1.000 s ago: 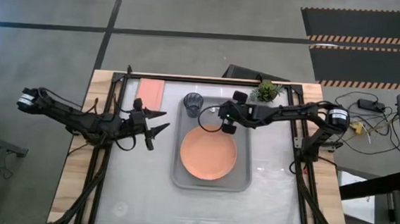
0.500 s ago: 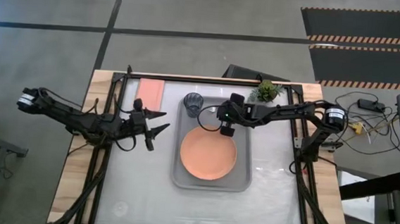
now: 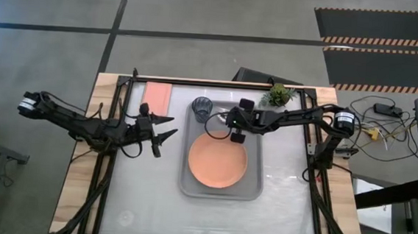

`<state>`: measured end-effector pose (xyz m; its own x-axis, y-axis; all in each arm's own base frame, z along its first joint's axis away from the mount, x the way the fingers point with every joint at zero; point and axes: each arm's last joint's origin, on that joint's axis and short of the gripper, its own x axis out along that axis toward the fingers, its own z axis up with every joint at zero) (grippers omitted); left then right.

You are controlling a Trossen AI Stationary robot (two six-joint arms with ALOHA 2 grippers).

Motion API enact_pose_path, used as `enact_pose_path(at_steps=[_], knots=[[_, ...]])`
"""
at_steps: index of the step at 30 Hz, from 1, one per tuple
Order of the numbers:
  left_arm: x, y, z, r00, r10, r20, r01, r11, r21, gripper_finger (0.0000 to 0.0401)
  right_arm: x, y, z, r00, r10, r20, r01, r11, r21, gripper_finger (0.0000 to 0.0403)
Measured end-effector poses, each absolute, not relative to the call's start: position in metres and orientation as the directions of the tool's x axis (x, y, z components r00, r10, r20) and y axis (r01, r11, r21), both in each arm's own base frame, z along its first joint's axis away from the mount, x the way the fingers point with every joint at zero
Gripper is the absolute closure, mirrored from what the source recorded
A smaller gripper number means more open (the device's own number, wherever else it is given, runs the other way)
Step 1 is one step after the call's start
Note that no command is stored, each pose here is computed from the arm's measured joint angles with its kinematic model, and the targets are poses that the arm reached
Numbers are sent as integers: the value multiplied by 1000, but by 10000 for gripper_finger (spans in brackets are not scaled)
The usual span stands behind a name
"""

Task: Pick and place plate/cup/fork/spoon on tray
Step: Put the orange spoon on the gray tray to the bottom of the pink fork

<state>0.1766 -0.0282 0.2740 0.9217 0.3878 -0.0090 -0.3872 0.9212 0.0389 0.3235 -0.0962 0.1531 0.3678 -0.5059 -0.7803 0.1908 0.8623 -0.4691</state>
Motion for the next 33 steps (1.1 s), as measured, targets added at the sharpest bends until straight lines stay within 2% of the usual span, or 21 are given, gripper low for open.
enact_pose_path(at_steps=[11,14,18,21,24,29,33], knots=[[177,-28,273,922,388,-11,-387,921,40,216,318,-94,165,375,-454,-809,193,891,-411,380],[177,-28,273,922,387,-11,-387,921,41,216,312,-96,177,367,-351,-861,165,936,-312,385],[177,-28,273,922,387,-12,-387,921,41,216,302,-106,189,387,-138,-912,157,984,-82,394],[177,-28,273,922,387,-12,-387,921,41,216,292,-113,187,346,-63,-936,180,984,1,394],[177,-28,273,922,387,-12,-387,921,42,216,287,-121,181,340,-107,-934,220,975,-31,394],[177,-28,273,922,387,-12,-387,921,42,216,297,-137,173,454,-182,-872,252,965,-70,394],[177,-28,273,922,387,-12,-387,921,42,216,304,-146,167,499,-211,-840,243,965,-98,394]])
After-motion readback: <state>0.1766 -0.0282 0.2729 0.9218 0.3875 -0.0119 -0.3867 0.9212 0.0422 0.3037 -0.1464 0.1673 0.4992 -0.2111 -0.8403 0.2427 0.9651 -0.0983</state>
